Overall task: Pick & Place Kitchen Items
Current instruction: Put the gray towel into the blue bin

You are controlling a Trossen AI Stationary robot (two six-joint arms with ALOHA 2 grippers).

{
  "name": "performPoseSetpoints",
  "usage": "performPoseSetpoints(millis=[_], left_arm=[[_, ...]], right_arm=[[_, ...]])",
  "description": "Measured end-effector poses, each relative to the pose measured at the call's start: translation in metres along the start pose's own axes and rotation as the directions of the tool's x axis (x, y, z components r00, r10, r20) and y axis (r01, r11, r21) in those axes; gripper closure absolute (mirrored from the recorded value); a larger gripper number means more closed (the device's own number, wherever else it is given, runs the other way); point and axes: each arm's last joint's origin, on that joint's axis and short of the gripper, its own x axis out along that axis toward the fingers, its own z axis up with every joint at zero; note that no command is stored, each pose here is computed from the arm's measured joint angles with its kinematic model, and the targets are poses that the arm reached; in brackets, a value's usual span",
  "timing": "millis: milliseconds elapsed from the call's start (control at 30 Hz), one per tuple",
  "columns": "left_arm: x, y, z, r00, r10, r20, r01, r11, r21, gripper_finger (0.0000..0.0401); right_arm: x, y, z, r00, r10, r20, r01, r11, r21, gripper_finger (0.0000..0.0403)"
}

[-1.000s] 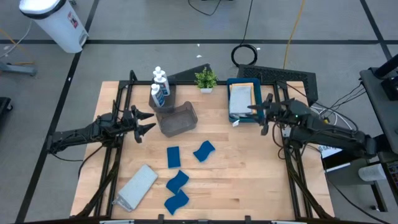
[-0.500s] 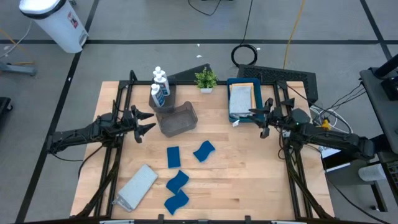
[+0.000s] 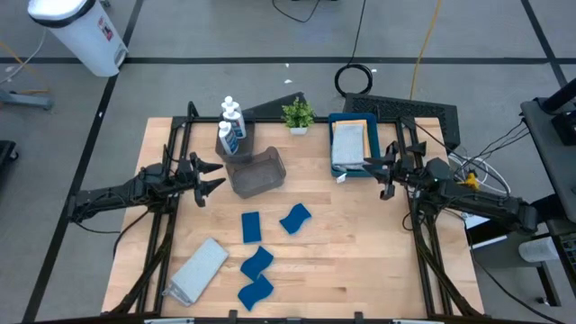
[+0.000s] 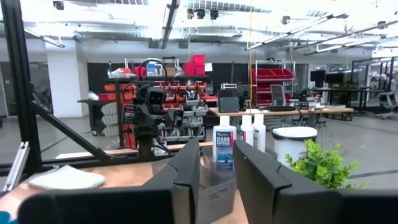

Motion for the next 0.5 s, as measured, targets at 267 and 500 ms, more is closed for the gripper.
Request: performPoseSetpoints(millis=[267,500], left_arm=[[0.0,0.0,0.0001,1.0,0.0,0.0,0.0,1.0,0.0,0.015],[0.0,0.0,0.0001,1.0,0.0,0.001,0.0,1.0,0.0,0.015]], right_arm=[[-0.0003,0.0033,-0.0042,0.992,0.12,-0.047,-0.119,0.993,0.023,0.0364],[-0.001,0.0042,-0.0064,0.986,0.15,-0.07,-0.147,0.988,0.042,0.0399]])
